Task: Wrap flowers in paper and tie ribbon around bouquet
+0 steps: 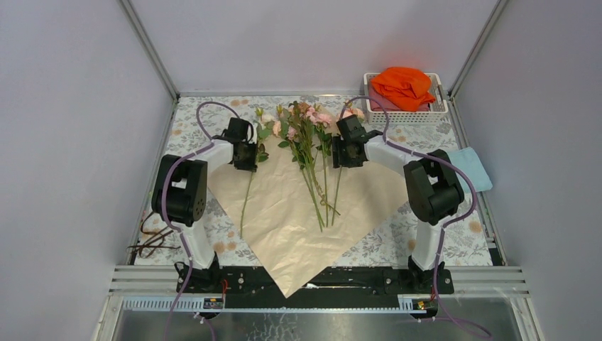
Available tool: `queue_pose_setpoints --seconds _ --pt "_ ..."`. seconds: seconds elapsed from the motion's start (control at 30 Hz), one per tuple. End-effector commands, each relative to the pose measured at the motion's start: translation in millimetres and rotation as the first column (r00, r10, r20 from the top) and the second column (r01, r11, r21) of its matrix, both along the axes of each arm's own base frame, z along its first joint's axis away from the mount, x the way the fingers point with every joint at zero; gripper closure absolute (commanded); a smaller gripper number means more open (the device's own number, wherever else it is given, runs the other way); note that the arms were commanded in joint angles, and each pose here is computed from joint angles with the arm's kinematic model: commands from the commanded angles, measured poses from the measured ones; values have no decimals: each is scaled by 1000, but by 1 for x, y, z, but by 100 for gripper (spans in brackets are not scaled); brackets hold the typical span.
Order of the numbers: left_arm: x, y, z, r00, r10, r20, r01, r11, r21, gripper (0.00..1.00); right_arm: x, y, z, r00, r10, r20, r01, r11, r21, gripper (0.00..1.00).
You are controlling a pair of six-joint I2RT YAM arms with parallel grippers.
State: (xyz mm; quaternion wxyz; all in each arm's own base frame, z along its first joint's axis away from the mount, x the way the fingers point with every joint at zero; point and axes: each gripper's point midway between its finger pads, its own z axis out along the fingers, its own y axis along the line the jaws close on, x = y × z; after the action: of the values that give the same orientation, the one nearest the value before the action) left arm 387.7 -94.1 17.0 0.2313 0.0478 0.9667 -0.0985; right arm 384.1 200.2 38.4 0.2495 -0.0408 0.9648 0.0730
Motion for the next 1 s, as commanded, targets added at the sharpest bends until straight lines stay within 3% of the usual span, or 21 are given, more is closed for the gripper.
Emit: queue_pose_setpoints --seconds 0.0,0.17,0.2,0.3,0.43,0.6,0.7,0.8,0.97 --pt "17 3 38 995 49 91 -45 998 -46 100 28 17 13 996 45 71 -49 997 57 52" --pt "25 -7 114 976 76 204 -25 970 -242 100 33 14 17 997 45 68 -47 998 28 97" --pt "26 -10 130 972 81 222 -16 960 -281 100 35 13 22 996 45 74 -47 999 21 100" --pt "23 -23 175 957 97 272 27 909 -416 100 39 13 48 991 57 122 -61 998 26 100" --pt "12 -62 215 946 122 299 95 779 -620 100 35 43 107 963 127 239 -165 975 147 100" --pt "10 -112 229 919 187 348 129 691 -711 100 16 88 159 925 131 356 -245 923 297 100" --pt "18 -128 214 912 231 339 100 676 -730 100 11 108 152 947 81 312 -216 878 426 100" --pt "28 -138 175 927 272 260 21 653 -757 100 16 107 121 968 39 246 -144 894 425 100" --pt "33 -154 121 935 294 201 -58 682 -729 100 19 112 76 985 61 162 -122 911 394 100"
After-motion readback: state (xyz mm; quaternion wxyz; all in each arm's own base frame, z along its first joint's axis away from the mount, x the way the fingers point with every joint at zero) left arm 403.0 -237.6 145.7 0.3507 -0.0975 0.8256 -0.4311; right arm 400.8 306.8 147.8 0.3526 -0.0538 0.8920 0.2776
